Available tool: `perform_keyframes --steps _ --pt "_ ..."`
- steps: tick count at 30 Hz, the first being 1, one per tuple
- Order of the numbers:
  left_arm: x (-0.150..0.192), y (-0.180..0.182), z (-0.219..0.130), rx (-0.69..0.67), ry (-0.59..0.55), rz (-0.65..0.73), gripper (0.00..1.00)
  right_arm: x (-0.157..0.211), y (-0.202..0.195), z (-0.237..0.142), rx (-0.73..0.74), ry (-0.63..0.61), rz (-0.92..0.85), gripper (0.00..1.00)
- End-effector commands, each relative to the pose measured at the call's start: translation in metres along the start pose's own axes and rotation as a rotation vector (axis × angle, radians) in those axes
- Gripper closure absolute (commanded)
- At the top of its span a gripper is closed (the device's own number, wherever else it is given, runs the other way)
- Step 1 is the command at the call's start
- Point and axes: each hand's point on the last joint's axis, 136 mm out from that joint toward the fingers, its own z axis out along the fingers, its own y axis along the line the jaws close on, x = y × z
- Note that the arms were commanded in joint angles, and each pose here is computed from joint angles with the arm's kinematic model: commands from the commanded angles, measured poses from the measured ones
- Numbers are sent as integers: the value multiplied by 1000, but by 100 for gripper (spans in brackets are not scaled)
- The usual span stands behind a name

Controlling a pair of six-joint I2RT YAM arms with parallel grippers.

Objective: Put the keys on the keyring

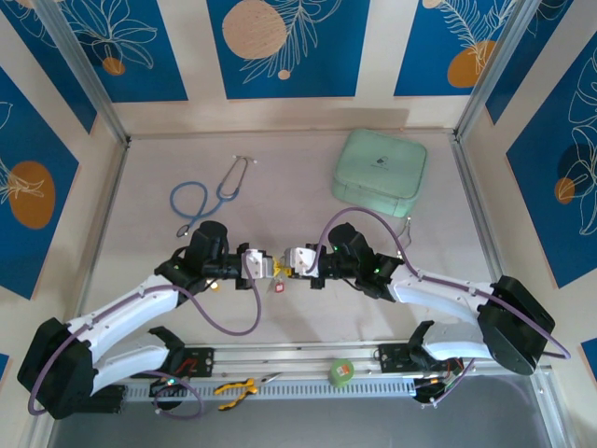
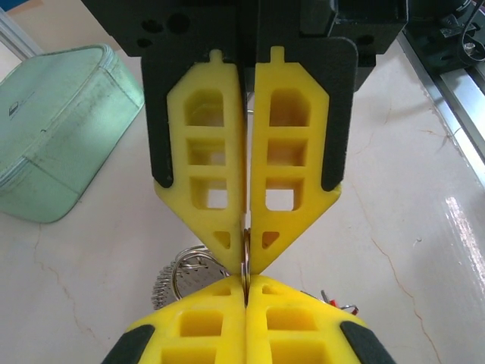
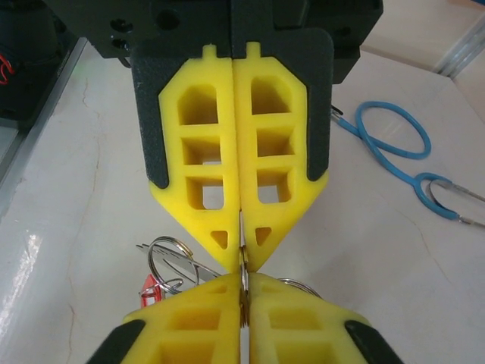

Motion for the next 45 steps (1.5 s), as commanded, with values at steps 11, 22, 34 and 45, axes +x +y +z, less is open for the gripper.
perform_keyframes --steps 11,22,34,45 --pt "-18 22 -21 -181 -20 -28 37 -1 -11 -1 58 5 -34 100" --pt "28 72 -93 -725 169 -955 24 1 -9 -6 56 32 -121 100" --pt "111 6 -141 -1018 517 -1588 33 0 -9 -5 56 26 -114 100" --pt "107 55 -138 -765 708 -1107 45 -4 -6 -7 48 21 -121 100"
